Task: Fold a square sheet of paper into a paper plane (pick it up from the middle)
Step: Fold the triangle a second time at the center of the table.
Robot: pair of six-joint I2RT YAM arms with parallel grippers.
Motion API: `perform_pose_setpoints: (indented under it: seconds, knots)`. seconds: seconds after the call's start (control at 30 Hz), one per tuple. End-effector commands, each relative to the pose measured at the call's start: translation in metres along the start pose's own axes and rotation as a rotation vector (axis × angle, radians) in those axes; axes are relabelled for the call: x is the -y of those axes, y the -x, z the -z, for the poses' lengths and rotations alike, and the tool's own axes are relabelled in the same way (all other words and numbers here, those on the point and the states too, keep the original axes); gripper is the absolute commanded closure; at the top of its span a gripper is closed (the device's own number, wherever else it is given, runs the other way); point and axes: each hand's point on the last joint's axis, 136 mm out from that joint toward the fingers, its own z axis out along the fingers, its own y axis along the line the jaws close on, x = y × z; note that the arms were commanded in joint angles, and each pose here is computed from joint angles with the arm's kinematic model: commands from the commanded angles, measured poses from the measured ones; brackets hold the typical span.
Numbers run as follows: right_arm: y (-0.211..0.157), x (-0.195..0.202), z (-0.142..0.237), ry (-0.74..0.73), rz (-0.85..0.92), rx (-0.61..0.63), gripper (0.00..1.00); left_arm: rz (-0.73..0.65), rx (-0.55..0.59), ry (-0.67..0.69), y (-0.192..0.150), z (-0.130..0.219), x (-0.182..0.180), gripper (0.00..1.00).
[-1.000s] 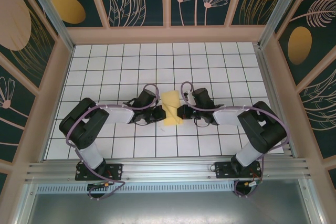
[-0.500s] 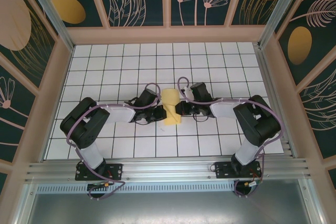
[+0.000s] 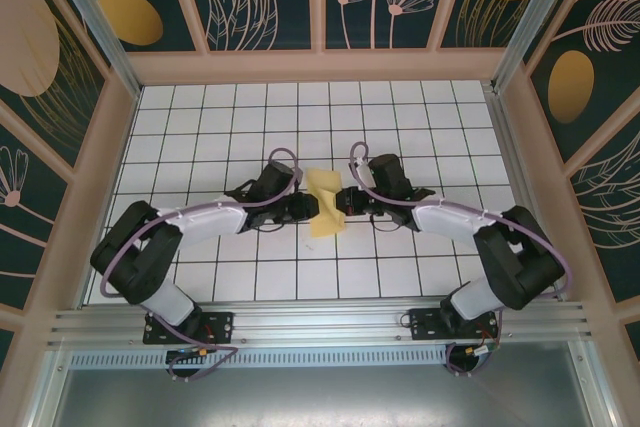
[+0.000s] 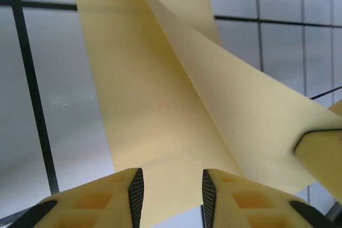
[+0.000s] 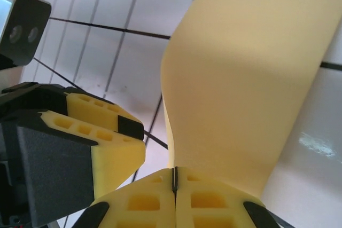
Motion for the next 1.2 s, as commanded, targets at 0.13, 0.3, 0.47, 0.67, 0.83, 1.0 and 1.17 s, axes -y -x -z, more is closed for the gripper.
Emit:
perform_pose_setpoints:
  seconds: [0.13,0.3,0.47,0.67,0.83,1.0,1.17]
  knots:
    - [0.005,-0.025,0.01,-0.168,-0.026,0.099,0.94,0.055,0.197,0.129,0.026,0.045,-0.016,0.63]
    - [0.031,-0.05,0.014,-0.245,-0.037,0.165,0.95,0.085,0.32,0.195,0.035,0.079,-0.031,0.64]
    - [0.029,-0.064,0.005,-0.264,-0.069,0.171,0.95,0.093,0.361,0.217,0.034,0.096,-0.039,0.66]
    - [-0.002,-0.063,-0.015,-0.299,-0.098,0.125,0.95,0.104,0.292,0.159,0.017,0.086,-0.039,0.7]
    - [-0.027,-0.059,-0.028,-0.285,-0.12,0.083,0.95,0.133,0.212,0.085,-0.001,0.069,-0.037,0.74]
    - [-0.041,-0.049,-0.036,-0.292,-0.122,0.054,0.95,0.207,0.136,0.003,-0.022,0.053,-0.037,0.77]
    - [-0.05,-0.042,-0.043,-0.3,-0.12,0.027,0.95,0.268,0.082,-0.058,-0.039,0.042,-0.039,0.8]
